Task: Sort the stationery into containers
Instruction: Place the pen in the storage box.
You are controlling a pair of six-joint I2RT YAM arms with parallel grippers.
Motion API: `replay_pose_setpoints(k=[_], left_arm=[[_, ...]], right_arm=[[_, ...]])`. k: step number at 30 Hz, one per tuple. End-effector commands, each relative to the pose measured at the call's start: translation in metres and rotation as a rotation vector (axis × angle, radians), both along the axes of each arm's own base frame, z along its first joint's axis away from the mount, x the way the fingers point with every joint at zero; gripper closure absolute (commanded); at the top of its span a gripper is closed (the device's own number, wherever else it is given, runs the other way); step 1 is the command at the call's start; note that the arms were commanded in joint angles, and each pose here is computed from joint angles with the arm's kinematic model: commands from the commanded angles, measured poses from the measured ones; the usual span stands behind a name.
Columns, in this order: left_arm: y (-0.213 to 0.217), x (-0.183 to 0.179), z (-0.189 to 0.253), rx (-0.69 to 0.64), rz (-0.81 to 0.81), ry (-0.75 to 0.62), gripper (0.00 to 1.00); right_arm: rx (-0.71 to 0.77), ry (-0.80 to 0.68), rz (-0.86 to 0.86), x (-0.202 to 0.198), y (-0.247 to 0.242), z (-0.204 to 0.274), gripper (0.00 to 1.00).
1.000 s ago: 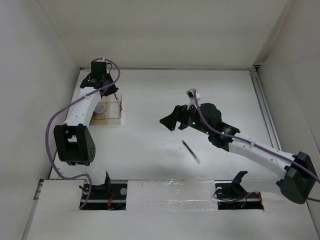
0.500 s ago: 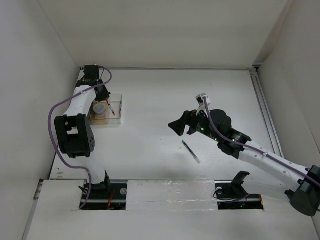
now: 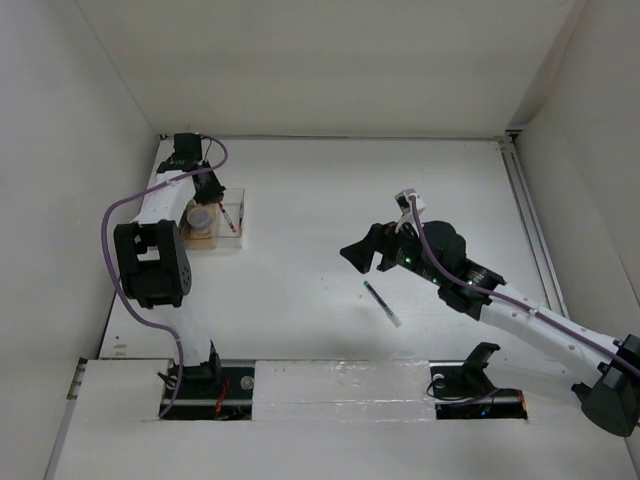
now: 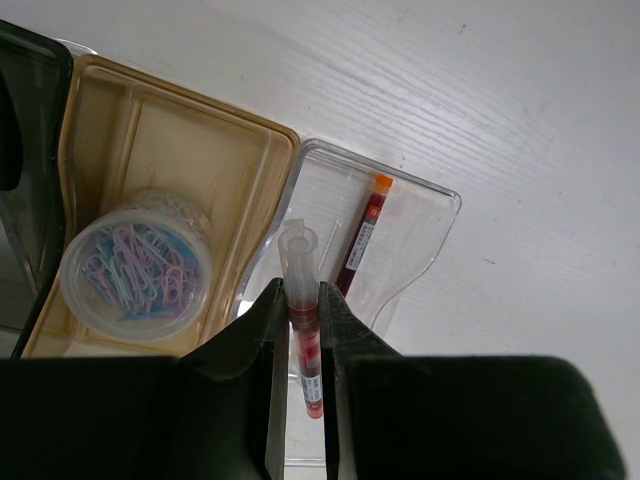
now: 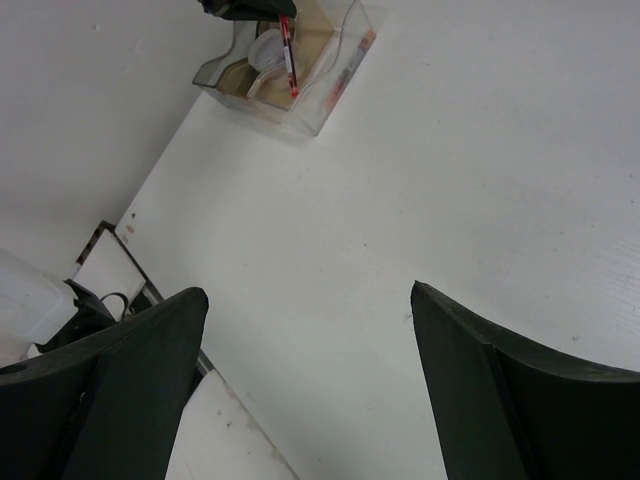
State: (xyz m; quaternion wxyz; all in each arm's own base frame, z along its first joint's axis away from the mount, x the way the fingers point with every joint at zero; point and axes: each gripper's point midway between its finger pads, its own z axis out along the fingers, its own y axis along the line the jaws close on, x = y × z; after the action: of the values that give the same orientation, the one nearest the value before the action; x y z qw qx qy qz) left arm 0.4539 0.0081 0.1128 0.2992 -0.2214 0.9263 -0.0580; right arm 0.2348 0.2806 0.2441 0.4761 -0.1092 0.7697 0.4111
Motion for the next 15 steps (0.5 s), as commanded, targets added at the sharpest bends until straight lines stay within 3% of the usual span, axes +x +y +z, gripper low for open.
replay_pose_setpoints(k=[1, 10, 15], left_arm=[[-0.005, 0.003, 0.005, -0.003, -0.026, -0.02, 1.0], [-0.013, 0.003, -0.011, 0.007, -0.05, 0.03, 1.0], [-0.009, 0.003, -0.011, 0.026, -0.037, 0.031, 0.91]], right_arm=[[0.012, -0.04, -0.018, 0.003, -0.005, 0.008, 0.11], [0.012, -0.053, -0.026, 0.004, -0.009, 0.011, 0.11], [0.014, -0.052, -0.017, 0.002, -0.009, 0.012, 0.11]])
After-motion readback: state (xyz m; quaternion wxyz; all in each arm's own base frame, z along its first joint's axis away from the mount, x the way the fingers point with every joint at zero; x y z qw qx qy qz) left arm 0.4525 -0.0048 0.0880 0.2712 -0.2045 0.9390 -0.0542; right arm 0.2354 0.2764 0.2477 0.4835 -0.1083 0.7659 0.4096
